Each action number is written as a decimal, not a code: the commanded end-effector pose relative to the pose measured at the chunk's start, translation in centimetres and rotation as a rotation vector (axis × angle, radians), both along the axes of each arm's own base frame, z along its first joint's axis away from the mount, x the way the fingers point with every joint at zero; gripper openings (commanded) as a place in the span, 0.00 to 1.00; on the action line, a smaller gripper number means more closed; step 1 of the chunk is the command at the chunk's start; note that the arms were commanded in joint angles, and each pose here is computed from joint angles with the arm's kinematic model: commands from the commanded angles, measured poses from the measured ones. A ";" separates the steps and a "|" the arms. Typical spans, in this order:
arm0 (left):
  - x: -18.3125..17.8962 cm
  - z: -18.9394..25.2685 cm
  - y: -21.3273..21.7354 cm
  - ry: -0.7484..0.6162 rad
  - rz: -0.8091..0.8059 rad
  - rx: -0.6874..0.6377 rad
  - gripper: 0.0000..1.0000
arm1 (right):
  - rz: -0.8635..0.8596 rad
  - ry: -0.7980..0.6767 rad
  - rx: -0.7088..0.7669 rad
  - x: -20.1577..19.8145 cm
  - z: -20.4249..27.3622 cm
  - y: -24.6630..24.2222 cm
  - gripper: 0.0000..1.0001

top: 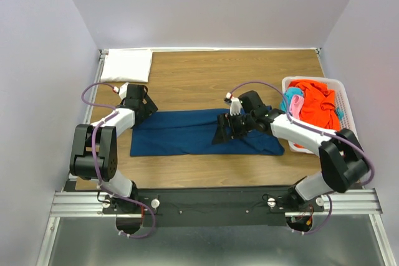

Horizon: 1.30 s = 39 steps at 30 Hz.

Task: Fold and stack the t-shirts
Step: Fold the tshirt

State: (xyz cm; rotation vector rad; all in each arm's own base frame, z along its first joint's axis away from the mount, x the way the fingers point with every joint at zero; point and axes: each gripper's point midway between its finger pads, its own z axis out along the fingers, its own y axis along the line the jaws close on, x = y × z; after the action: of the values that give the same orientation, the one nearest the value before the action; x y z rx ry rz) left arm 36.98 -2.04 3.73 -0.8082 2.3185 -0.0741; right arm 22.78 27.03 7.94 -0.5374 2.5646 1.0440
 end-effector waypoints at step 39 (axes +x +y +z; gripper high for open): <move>-0.2 0.3 0.8 0.004 0.005 0.039 0.98 | -0.464 -0.012 -0.146 8.7 -2.2 -6.5 0.38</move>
State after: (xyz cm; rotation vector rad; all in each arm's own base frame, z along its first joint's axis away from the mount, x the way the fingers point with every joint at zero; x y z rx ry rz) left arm 36.82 -1.68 3.65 -0.8033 2.3212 -0.0463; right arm 31.91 20.02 3.97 0.0157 2.6245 0.6092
